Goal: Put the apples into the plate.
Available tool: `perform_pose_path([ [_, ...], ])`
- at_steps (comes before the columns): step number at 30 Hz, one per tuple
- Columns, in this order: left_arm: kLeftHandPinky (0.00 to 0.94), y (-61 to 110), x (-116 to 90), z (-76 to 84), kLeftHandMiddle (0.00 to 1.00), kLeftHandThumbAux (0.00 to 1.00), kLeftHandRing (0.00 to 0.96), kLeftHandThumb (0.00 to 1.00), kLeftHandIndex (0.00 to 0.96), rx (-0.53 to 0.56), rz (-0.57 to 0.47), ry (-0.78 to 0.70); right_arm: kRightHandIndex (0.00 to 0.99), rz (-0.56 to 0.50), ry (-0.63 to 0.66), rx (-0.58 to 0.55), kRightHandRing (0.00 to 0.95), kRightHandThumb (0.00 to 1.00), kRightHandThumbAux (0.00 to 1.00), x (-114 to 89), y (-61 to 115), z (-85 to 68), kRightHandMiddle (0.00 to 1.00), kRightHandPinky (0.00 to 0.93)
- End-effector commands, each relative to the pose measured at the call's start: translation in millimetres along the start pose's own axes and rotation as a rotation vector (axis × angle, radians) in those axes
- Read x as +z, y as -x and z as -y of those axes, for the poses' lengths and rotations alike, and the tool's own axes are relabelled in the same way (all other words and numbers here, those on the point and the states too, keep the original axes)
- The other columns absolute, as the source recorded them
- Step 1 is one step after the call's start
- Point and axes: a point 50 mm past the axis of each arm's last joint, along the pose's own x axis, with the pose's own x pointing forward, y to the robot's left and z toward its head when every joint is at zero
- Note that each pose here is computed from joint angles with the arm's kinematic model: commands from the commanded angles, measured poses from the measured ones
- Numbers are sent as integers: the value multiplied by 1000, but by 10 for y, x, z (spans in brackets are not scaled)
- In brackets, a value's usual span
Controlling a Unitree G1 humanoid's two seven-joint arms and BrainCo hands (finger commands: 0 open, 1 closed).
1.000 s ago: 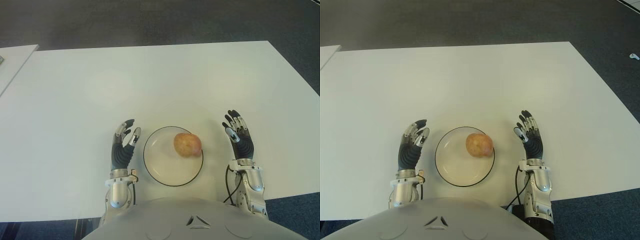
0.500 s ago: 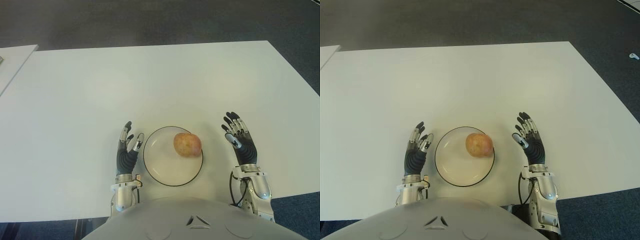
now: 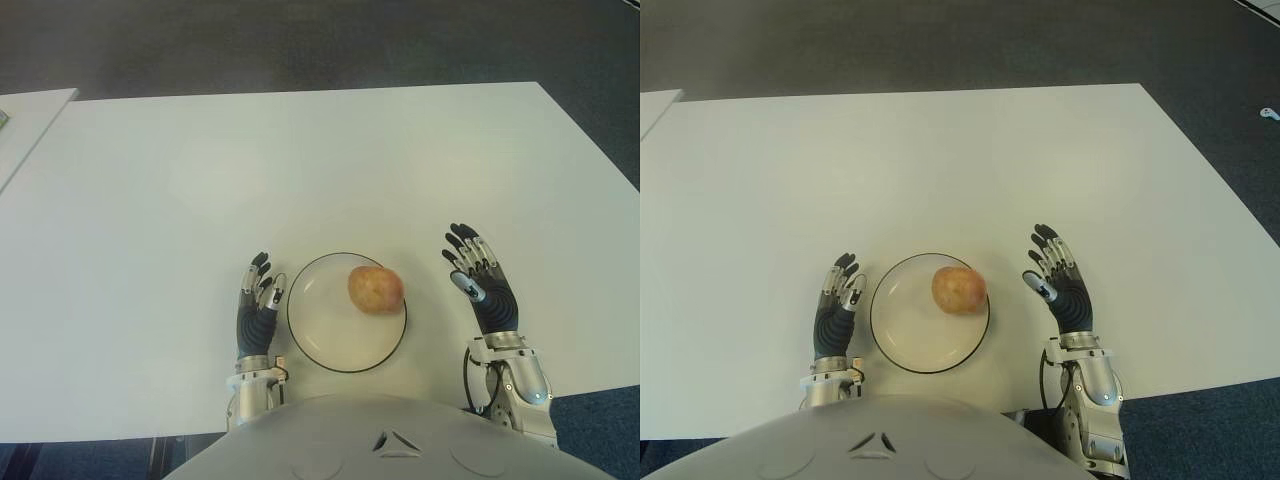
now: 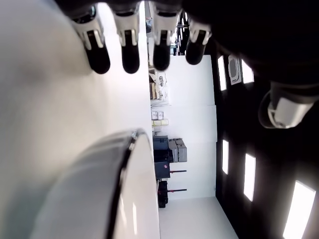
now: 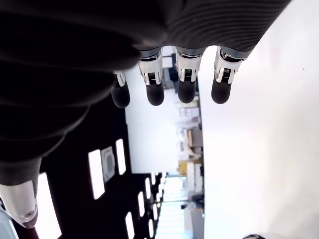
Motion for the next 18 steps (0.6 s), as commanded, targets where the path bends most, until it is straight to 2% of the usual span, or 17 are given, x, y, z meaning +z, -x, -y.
perform_pose_path([
  [1, 167, 93, -43, 262, 112, 446, 115, 80, 93, -2, -105, 110, 94, -30, -15, 16, 0, 172, 570, -10, 21, -18, 37, 8],
  [18, 136, 110, -66, 256, 93, 528, 92, 80, 61, 5, -164, 71, 98, -35, -17, 18, 11, 177, 571, 0, 20, -8, 57, 24],
])
